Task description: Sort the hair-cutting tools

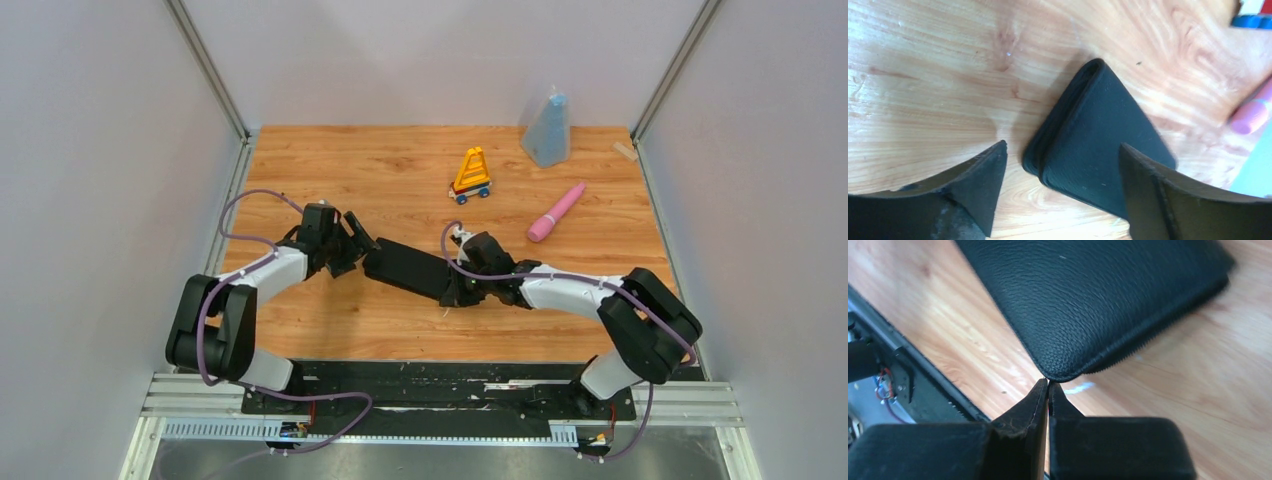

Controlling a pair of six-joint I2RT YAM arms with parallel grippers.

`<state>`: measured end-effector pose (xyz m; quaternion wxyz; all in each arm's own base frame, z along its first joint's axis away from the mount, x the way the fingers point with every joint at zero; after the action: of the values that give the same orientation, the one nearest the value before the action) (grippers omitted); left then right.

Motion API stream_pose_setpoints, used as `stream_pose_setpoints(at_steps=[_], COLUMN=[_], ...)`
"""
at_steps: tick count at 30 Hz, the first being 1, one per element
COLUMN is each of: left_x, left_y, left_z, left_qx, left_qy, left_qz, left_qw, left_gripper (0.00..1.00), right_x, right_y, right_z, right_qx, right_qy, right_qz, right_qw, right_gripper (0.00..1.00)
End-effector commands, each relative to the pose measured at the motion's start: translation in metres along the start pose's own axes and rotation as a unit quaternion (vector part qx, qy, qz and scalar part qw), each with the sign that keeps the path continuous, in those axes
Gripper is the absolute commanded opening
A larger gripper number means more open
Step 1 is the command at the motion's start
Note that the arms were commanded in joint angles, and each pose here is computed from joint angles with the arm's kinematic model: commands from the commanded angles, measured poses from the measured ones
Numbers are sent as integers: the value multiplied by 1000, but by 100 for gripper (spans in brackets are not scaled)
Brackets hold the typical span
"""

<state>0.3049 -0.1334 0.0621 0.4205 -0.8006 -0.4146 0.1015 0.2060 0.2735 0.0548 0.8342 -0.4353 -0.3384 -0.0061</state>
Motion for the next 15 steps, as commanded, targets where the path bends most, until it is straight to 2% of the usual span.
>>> stream_pose_setpoints(at_steps=[1,2,6,10,15], left_x=[10,9,-3,-29,-58], left_y=[-10,-16,-31,-37,-32], left_z=[-16,-16,0,12,0], left_qx=[-18,-23,-26,-51,-89], left_qy=[13,12,-1,-27,-44], left_qz=[-15,-18,-16,16,63], left_qw=[1000,999,1000,998,993], left_gripper=[93,97,98,92,84], right_x=[34,35,46,46,38], right_y=[8,14,31,49,60], right_z=[51,57,82,94,96], right_qx=[70,75,98,104,103], right_qy=[-34,-37,-55,-69,-71], right_qz=[-22,-18,-16,-5,10], right_qw=[997,996,994,992,992], right_gripper=[0,0,0,0,0])
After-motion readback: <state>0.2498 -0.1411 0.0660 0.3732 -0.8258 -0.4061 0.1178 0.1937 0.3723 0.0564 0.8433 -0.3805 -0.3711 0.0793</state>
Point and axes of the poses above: each gripper's point midway between its finger pads, its own y axis out along the fingers, its own z axis along the line the jaws close on, x = y × z, the point moved 2 cm from there along -y, back along the fingers, and after that the axes turned 15 degrees about -y, right-handed, at the moved point
